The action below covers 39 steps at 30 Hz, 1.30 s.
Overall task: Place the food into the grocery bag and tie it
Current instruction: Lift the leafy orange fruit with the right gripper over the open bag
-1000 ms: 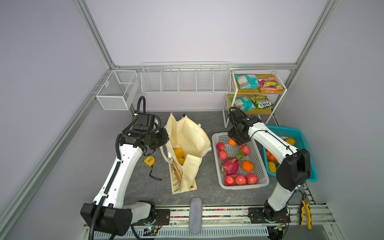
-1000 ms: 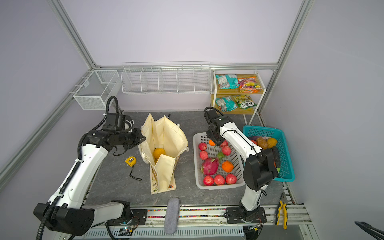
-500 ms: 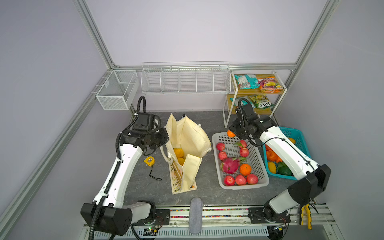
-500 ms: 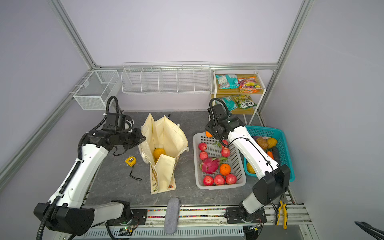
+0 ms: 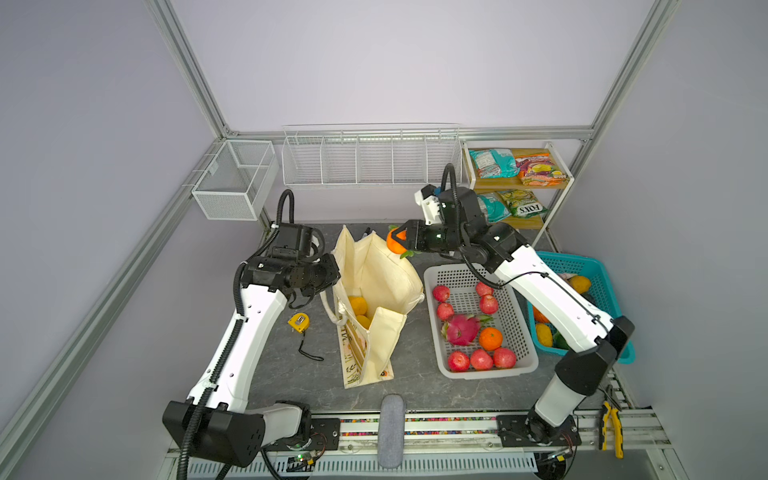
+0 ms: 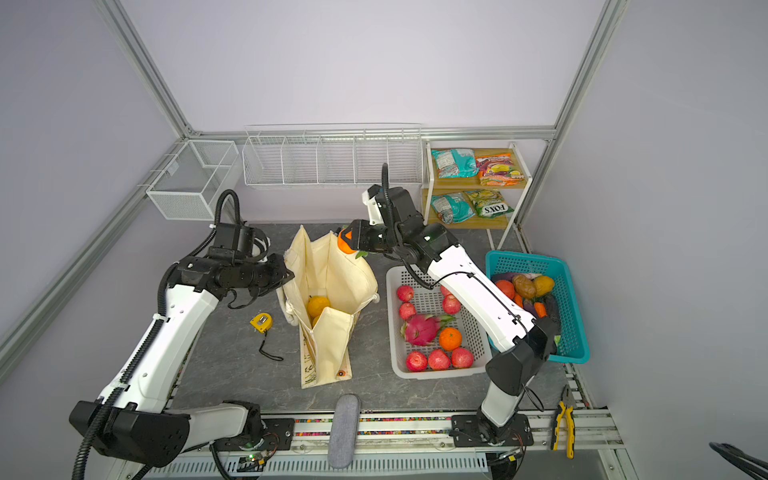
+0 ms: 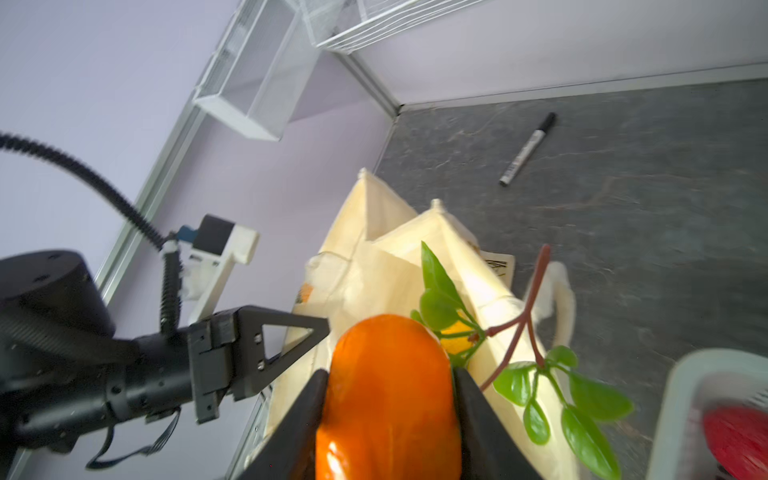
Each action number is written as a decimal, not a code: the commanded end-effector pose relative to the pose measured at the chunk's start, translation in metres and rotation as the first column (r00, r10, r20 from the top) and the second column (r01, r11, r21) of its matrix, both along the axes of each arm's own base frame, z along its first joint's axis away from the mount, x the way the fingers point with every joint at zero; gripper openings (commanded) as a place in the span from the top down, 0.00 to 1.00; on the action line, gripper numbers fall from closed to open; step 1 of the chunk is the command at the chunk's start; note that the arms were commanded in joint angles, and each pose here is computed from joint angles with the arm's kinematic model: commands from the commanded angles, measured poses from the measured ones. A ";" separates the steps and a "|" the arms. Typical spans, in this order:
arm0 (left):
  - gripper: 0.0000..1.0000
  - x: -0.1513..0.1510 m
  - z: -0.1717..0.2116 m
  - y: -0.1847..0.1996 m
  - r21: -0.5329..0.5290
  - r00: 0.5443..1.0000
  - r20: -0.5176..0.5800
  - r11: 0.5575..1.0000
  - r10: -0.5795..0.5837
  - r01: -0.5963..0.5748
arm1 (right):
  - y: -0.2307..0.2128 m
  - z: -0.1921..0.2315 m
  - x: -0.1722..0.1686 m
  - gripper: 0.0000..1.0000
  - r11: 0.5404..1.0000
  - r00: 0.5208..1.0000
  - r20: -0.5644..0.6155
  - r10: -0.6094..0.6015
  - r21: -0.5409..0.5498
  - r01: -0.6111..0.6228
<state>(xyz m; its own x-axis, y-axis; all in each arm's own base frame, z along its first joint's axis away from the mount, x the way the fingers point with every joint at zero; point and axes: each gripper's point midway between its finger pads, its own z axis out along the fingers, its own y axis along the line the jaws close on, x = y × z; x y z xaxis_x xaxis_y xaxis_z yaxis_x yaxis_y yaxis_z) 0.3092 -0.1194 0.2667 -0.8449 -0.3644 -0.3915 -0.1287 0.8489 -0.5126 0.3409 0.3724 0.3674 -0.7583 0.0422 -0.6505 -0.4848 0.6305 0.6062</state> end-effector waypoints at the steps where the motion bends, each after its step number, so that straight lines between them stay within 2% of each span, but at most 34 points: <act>1: 1.00 0.006 0.008 -0.003 -0.007 1.000 0.021 1.000 0.006 -0.006 | 0.041 0.007 -0.031 0.59 0.960 0.956 0.097 0.277 0.009 -0.279; 5: 1.00 0.005 0.010 -0.002 -0.007 1.000 0.027 1.000 0.009 -0.009 | 0.065 -0.001 -0.050 0.62 0.914 0.909 0.105 0.404 0.003 -0.406; 10: 1.00 0.002 0.009 0.000 -0.010 0.999 0.029 1.000 0.019 -0.019 | 0.081 -0.025 -0.064 0.64 0.866 0.863 0.079 0.499 -0.007 -0.500; 17: 1.00 -0.002 0.011 0.001 -0.009 0.999 0.029 1.000 0.021 -0.021 | 0.077 -0.079 -0.060 0.65 0.840 0.849 -0.002 0.528 -0.143 -0.523; 33: 1.00 -0.004 0.014 -0.002 -0.019 1.000 0.030 1.000 0.005 -0.004 | 0.087 -0.165 -0.062 0.65 0.794 0.836 -0.156 0.527 -0.262 -0.549; 39: 1.00 -0.002 0.015 -0.004 -0.024 1.000 0.027 1.000 -0.006 0.007 | 0.089 -0.185 -0.060 0.64 0.785 0.836 -0.184 0.518 -0.287 -0.549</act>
<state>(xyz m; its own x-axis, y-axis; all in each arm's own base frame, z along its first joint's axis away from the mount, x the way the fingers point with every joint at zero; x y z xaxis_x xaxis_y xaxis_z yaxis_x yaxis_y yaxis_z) 0.3071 -0.1210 0.2701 -0.8423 -0.3745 -0.3877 -0.1322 0.8408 -0.5249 0.2821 0.4630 0.1921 -0.6737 -0.5543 -0.4888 -0.7367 0.4516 0.5033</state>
